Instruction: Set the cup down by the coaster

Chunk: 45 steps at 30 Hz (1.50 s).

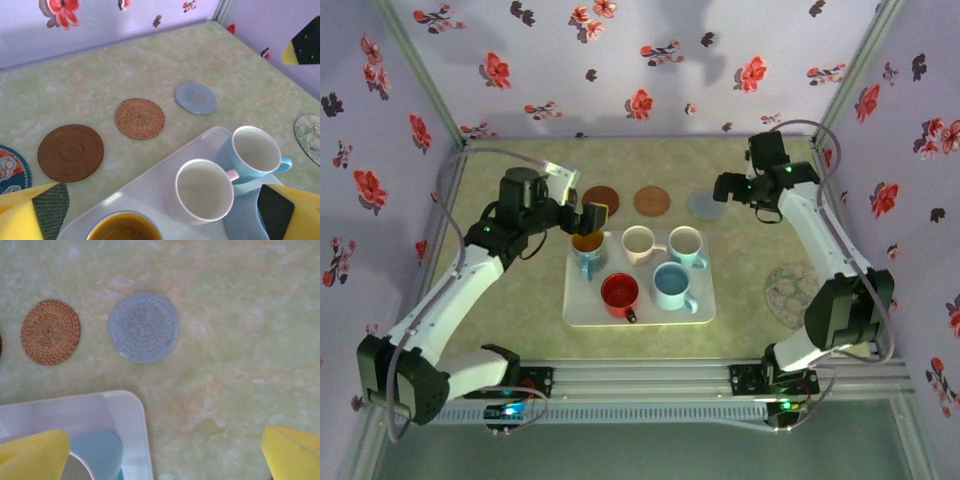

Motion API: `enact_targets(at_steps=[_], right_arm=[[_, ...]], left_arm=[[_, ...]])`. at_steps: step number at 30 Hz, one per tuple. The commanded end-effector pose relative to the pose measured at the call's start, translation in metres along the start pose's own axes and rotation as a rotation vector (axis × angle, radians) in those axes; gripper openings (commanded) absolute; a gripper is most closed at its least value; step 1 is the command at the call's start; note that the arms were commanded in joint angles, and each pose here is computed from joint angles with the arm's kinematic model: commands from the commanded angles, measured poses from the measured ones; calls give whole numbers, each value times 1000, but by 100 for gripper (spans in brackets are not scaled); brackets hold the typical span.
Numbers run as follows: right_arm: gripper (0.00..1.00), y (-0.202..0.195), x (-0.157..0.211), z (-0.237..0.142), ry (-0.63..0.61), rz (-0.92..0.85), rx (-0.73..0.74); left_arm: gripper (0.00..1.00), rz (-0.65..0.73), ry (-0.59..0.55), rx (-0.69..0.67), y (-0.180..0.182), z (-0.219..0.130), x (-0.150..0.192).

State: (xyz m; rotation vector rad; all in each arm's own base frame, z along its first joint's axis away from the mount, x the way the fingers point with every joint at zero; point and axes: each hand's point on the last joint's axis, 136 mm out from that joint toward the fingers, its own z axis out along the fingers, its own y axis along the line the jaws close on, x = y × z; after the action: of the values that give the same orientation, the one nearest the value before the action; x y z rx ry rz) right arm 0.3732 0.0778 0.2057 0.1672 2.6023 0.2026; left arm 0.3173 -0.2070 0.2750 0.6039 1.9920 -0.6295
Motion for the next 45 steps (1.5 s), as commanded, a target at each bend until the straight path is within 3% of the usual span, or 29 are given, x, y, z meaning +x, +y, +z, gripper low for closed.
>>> enact_targets(at_steps=[1, 13, 19, 28, 40, 45], right_arm=[[100, -24, 26, -7, 36, 57, 83], [99, -111, 117, -13, 165, 317, 254], [99, -138, 152, 4, 243, 422, 312], [93, -156, 176, 43, 339, 500, 327], [94, -155, 175, 76, 362, 517, 259], [93, -161, 187, 83, 433, 497, 299]], left_arm=[[100, 37, -2, 36, -13, -6, 6], [100, 51, 35, 94, -32, -6, 33], [100, 54, 40, 103, -34, -2, 36], [100, 45, 45, 98, -32, 1, 39], [100, 38, 69, 90, -28, 11, 43], [100, 29, 64, 84, -26, 16, 41]])
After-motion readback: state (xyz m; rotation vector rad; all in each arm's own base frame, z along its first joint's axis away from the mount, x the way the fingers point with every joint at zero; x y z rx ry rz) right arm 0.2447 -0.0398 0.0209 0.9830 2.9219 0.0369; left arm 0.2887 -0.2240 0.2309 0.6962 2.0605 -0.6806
